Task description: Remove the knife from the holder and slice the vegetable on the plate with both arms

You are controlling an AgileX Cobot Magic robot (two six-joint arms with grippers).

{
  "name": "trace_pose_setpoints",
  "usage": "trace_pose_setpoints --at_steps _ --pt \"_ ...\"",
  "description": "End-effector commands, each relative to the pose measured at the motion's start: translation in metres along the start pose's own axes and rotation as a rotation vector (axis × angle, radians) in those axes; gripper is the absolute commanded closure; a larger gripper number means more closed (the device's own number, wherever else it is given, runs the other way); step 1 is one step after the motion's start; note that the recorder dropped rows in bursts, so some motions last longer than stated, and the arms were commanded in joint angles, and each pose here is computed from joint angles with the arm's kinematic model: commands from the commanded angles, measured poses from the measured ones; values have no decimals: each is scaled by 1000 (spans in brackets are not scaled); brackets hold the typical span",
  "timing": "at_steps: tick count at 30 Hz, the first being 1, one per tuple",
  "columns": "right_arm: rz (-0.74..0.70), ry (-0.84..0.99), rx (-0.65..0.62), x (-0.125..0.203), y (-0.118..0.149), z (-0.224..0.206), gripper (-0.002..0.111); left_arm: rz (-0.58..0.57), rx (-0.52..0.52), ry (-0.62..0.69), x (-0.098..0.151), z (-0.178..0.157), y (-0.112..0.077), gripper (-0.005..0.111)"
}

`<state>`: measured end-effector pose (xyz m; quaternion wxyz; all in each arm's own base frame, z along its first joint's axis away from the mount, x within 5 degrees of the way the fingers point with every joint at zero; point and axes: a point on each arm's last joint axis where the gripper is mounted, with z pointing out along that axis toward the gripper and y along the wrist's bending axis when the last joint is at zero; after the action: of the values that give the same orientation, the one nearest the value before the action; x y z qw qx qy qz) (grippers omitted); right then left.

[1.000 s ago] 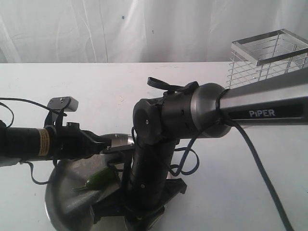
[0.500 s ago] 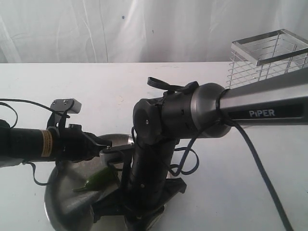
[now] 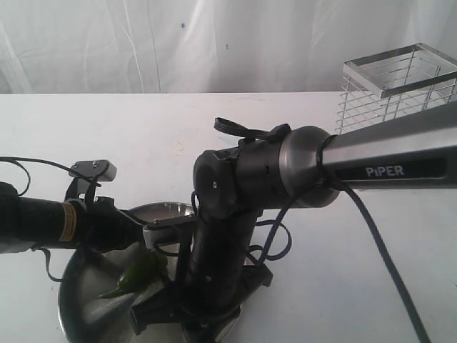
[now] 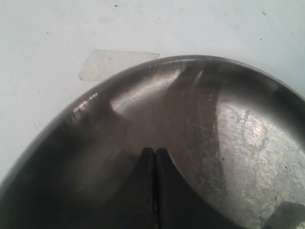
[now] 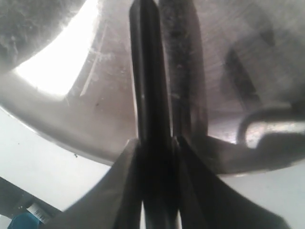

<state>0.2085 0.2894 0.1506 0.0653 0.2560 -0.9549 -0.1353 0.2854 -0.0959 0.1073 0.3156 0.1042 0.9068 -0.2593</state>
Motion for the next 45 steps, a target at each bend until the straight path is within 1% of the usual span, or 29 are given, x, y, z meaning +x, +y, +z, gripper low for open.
trace_pose_setpoints --at_steps 1,7,9,11,15,18,21,25,28,30,34,36,38,41,45 --pt "3 27 39 2 -5 0 108 23 -86 122 20 3 12 107" --pt "2 24 37 2 -4 0 108 29 -76 122 20 3 11 107" --pt "-4 43 45 3 -5 0 108 35 -54 116 20 3 9 107" --pt "-19 79 71 6 -8 0 108 40 -14 101 18 4 5 107" --pt "-40 129 116 11 -12 -1 108 53 141 12 9 2 -9 107" --pt "-41 122 116 10 -12 0 108 71 247 -69 -2 -4 -21 107" --pt "-40 105 110 9 -11 0 108 84 292 -98 -6 -8 -27 107" --pt "-40 101 109 8 -11 0 108 109 300 -88 -6 -9 -29 107" --pt "-43 68 108 6 -12 1 108 119 277 -62 -3 -9 -26 107" --pt "-41 46 105 4 -12 2 108 117 249 -48 -1 -8 -24 107" --pt "-40 36 102 3 -11 2 108 128 155 3 3 -4 -19 107" --pt "-40 36 102 3 -11 2 108 146 155 2 4 -2 -23 107" --pt "-40 36 102 3 -11 2 108 170 183 -14 3 -2 -29 107" --pt "-40 36 102 3 -11 2 108 196 190 -21 3 -1 -30 107" --pt "-42 31 102 3 -12 2 108 197 120 21 6 0 -23 107"
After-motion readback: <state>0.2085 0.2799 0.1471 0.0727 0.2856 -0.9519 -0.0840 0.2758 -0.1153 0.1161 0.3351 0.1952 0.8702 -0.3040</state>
